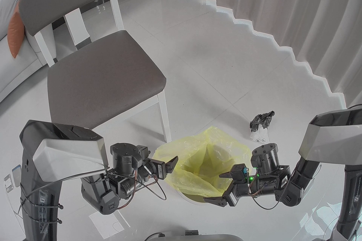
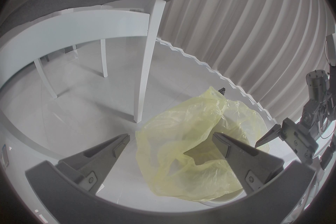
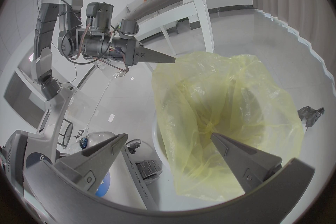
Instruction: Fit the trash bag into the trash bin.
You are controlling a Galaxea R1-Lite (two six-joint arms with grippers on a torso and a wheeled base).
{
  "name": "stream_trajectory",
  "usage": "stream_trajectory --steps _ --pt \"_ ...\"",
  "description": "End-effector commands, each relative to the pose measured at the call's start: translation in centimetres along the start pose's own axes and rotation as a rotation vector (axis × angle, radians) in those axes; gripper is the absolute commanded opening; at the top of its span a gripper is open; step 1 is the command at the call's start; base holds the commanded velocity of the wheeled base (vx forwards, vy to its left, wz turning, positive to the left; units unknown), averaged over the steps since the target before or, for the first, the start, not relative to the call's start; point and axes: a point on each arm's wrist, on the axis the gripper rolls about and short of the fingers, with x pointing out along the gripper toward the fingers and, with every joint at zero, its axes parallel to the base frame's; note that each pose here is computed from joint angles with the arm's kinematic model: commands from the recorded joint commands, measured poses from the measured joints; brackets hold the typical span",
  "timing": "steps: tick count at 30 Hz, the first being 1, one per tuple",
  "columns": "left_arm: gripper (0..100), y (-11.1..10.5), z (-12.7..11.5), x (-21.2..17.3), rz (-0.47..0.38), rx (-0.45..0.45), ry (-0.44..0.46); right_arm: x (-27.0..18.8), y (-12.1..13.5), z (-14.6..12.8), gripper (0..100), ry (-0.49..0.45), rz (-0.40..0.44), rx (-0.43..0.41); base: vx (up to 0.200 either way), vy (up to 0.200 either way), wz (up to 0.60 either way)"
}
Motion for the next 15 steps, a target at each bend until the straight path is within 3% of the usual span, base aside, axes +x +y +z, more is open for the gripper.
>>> stream_trajectory --steps 1,15 --pt "100 0.2 0.0 -0.2 0.010 -0.003 -0.010 1.7 -0.6 -0.6 100 0.033 0.006 0.001 0.000 0.000 0.00" --pt "100 0.1 1.1 -0.9 0.008 -0.006 -0.073 4.0 -1.9 0.3 100 0.104 0.017 -0.002 0.000 0.000 0.00"
